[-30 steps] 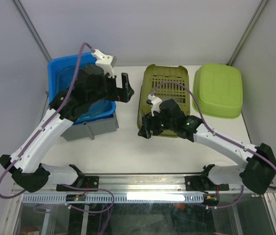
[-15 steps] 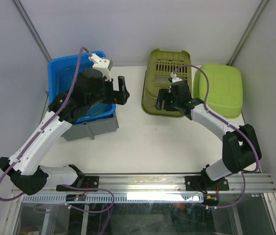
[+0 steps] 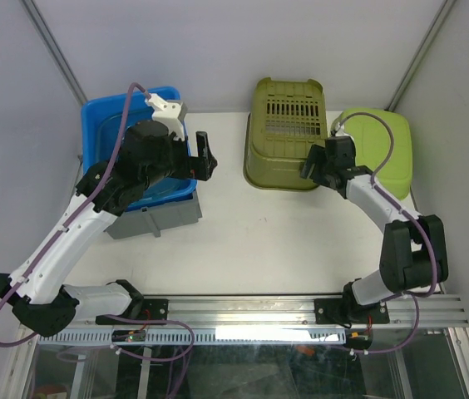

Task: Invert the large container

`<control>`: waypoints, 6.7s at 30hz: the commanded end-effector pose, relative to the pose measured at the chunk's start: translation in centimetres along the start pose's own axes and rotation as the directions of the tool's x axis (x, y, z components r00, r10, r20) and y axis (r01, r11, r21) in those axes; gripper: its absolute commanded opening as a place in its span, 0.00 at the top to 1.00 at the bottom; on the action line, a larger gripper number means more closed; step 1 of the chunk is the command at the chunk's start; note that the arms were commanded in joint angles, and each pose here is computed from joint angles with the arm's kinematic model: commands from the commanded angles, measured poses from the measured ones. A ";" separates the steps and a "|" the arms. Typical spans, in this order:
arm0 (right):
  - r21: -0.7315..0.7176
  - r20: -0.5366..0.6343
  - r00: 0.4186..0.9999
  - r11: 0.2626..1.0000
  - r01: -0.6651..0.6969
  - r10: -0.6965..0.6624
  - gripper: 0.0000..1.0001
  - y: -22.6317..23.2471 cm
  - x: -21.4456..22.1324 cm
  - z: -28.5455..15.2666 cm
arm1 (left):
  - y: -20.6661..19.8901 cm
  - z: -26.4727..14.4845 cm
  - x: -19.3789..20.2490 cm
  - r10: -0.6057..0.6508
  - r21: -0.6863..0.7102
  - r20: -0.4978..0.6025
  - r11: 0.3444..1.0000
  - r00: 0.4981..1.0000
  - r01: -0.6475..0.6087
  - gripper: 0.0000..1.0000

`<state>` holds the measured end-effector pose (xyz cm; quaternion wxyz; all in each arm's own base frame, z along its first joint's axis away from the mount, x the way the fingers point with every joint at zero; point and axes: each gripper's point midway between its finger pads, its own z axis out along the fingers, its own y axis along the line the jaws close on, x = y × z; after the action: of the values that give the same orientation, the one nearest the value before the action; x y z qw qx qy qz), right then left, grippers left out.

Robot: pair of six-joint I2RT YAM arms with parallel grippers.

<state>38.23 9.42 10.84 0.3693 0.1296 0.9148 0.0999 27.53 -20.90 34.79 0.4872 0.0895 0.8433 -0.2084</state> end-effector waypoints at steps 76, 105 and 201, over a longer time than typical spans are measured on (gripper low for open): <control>-0.347 0.116 0.990 0.931 0.115 -0.079 0.20 17.8 -0.7 -8.9 | 12.6 6.1 7.3 -0.090 -0.367 -0.193 0.930 0.977 0.013 0.37; -0.271 0.356 0.931 0.963 0.017 0.084 0.18 10.6 -4.6 -17.8 | 6.6 -6.5 -11.7 0.055 -0.195 0.311 0.981 0.949 0.007 1.00; -0.075 0.807 0.581 0.995 -0.073 0.104 0.25 -0.7 -15.8 -38.7 | -24.6 10.2 10.5 -0.227 0.393 -0.903 -0.092 0.365 0.915 1.00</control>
<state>21.89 -0.10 47.82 0.7416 0.2019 0.6385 0.0404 21.81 -48.13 28.28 -0.0993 0.0019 0.6021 -0.7922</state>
